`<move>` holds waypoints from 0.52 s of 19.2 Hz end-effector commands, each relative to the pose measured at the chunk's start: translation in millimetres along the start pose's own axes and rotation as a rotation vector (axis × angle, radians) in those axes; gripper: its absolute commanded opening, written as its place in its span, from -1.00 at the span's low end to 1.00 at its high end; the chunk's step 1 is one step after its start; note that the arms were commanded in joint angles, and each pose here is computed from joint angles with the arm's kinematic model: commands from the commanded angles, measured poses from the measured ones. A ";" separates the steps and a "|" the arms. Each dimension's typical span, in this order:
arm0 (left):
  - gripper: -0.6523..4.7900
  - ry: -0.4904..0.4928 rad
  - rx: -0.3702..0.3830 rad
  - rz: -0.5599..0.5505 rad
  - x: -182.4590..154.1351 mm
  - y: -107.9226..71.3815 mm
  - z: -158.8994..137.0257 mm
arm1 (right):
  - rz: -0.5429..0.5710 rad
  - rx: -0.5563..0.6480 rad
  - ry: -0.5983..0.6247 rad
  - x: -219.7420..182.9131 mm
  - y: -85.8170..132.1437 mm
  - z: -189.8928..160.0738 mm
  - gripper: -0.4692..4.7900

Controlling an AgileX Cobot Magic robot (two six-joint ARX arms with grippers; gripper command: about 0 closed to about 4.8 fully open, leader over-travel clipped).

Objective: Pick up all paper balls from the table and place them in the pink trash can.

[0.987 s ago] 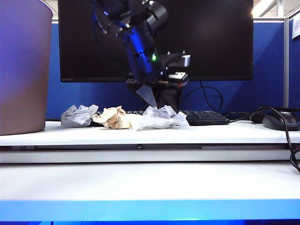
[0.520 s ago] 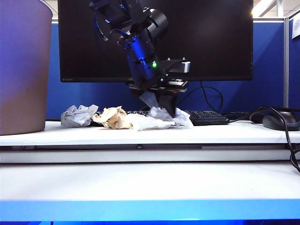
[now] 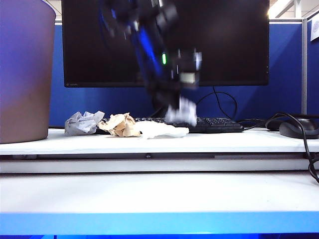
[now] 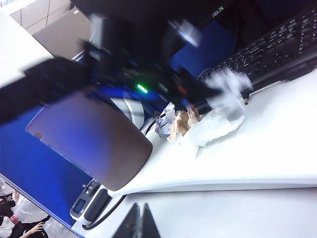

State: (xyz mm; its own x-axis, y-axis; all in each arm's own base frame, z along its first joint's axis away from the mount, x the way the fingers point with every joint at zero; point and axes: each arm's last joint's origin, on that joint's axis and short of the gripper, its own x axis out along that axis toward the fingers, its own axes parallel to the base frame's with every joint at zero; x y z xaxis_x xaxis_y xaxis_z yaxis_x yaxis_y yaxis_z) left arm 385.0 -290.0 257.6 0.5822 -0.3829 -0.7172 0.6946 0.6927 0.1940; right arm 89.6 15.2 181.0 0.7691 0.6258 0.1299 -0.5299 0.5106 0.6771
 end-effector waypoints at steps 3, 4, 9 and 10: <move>-0.78 -0.083 0.076 0.187 -115.2 16.9 33.0 | 0.111 -0.037 -0.070 -1.0 12.1 8.5 -0.84; -0.78 -0.080 0.090 0.238 -143.3 19.9 34.0 | 0.147 -0.053 -0.062 -1.4 15.1 9.4 -0.84; -0.78 0.002 0.089 0.624 -271.1 32.2 11.0 | 0.346 -0.108 0.087 -4.8 28.5 9.3 -0.84; -0.78 0.028 0.047 0.673 -283.2 39.5 3.3 | 0.394 -0.134 0.093 -6.3 33.6 10.5 -0.84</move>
State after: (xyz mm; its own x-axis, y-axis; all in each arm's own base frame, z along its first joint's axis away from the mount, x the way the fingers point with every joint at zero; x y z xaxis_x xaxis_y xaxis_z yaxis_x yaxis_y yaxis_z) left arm 251.6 -167.4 468.8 0.8922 0.0694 -0.4462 0.2551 0.7380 0.6248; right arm 75.2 21.0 205.6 0.5192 0.8128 0.2642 -0.7812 0.3259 0.5325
